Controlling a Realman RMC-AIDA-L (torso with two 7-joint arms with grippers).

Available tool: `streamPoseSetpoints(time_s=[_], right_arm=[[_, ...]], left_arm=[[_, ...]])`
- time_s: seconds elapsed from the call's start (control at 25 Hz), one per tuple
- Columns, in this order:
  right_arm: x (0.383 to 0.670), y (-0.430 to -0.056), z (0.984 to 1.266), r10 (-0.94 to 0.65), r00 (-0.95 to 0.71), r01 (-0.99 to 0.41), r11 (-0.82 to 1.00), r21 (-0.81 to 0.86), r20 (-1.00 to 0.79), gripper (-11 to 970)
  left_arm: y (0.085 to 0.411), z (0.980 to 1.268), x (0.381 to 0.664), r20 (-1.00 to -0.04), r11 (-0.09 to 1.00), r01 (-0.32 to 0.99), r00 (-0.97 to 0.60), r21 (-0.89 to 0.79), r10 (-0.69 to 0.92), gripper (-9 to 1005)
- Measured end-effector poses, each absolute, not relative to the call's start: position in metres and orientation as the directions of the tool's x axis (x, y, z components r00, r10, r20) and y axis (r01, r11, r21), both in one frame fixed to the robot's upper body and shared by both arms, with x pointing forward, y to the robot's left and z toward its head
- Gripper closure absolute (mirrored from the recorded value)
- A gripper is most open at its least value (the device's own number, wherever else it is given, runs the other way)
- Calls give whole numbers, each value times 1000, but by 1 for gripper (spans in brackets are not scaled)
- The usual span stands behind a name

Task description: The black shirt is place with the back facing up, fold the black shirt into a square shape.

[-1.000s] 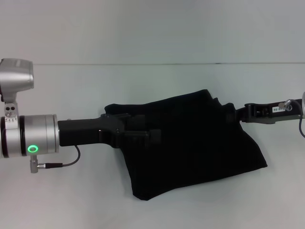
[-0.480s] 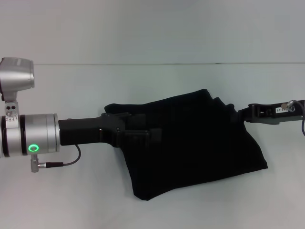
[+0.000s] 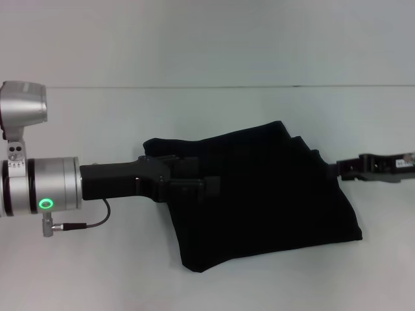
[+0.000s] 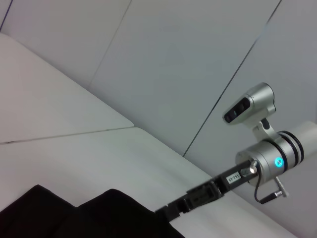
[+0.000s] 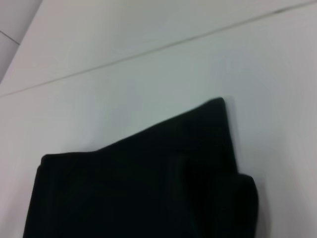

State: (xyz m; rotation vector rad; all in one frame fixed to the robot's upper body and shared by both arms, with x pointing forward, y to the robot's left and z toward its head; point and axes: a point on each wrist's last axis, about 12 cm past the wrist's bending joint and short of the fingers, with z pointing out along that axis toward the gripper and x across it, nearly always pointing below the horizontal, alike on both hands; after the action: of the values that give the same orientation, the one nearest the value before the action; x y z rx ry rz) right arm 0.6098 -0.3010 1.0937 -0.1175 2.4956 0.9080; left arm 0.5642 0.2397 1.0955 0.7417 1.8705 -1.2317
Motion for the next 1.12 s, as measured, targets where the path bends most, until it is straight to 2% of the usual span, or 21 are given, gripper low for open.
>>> streamPoseSetpoints(time_s=[0.16, 0.76, 1.04, 1.12], right_arm=[[601, -309, 1089, 83, -894, -221, 773, 594, -441, 453], [589, -308, 1072, 75, -908, -212, 767, 606, -412, 461], [590, -306, 1076, 68, -907, -227, 752, 619, -416, 455], [590, -306, 1077, 68, -907, -229, 751, 619, -416, 482]], left_arm=[[240, 1095, 564, -839, 366, 793, -542, -488, 55, 116], [239, 1097, 567, -840, 370, 790, -541, -489, 45, 119], [239, 1097, 567, -839, 372, 789, -541, -489, 45, 120], [239, 1097, 567, -839, 373, 789, -542, -489, 45, 121]])
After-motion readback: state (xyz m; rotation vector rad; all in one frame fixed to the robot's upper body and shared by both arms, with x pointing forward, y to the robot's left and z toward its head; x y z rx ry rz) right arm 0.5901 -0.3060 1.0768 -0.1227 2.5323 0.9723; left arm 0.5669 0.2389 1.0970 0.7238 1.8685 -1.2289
